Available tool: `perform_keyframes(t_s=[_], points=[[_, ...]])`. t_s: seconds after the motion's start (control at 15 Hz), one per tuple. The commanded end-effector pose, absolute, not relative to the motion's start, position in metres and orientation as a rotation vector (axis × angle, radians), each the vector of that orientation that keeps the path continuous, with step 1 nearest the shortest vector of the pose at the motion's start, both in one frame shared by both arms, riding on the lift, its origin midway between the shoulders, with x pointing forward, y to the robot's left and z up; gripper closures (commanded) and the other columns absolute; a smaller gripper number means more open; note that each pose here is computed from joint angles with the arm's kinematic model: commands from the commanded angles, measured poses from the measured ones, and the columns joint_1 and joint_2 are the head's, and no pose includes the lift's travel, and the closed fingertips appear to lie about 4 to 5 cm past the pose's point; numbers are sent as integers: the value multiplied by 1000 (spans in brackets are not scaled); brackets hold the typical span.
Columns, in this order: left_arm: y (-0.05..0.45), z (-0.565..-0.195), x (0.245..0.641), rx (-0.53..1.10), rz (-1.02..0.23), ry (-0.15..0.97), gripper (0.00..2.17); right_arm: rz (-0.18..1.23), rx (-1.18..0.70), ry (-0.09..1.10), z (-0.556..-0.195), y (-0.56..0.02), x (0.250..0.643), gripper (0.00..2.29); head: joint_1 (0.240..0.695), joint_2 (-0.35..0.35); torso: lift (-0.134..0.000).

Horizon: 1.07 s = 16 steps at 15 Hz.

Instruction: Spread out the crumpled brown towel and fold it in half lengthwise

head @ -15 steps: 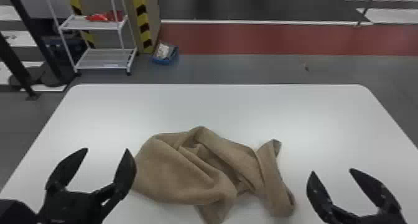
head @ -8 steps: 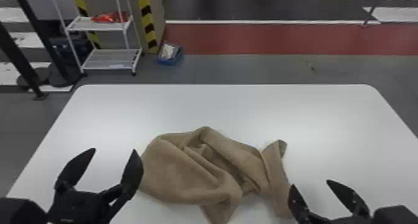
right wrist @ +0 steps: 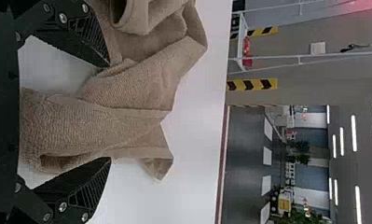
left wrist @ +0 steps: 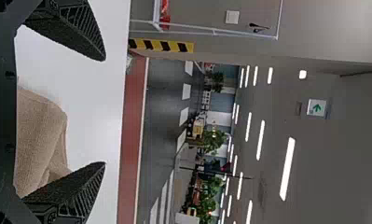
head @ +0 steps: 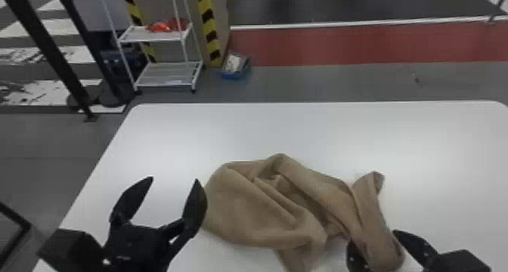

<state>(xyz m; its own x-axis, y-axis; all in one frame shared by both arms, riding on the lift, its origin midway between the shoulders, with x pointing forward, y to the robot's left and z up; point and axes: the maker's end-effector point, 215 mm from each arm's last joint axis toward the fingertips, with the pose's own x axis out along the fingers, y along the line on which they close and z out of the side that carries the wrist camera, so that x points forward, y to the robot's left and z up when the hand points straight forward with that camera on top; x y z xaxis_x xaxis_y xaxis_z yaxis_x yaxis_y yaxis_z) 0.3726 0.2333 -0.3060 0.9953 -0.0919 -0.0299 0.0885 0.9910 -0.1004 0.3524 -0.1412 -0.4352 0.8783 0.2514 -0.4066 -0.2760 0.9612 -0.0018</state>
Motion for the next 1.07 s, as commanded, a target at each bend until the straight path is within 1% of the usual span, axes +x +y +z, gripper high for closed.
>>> perform_keyframes(t_s=[0.0, 0.27, 0.47, 0.67, 0.73, 0.8, 1.0], points=[[233, -306, 373, -99, -90, 35, 83, 276, -76, 476, -450, -139, 347, 191, 695, 146, -125], [234, -306, 374, -99, -90, 33, 83, 263, -79, 568, -470, -146, 339, 225, 695, 148, -125], [234, -309, 374, -99, -89, 38, 83, 259, -88, 598, -475, -149, 336, 630, 695, 142, -125], [235, -311, 376, -98, -88, 41, 83, 264, -83, 559, -462, -146, 340, 1386, 695, 138, -125], [235, -312, 376, -98, -88, 41, 83, 259, -84, 550, -458, -147, 342, 1555, 695, 139, -125], [234, -311, 376, -98, -90, 39, 83, 253, -84, 547, -457, -148, 343, 1666, 695, 141, -125], [234, -311, 377, -98, -93, 37, 83, 237, -91, 519, -450, -156, 347, 1686, 695, 136, -125]])
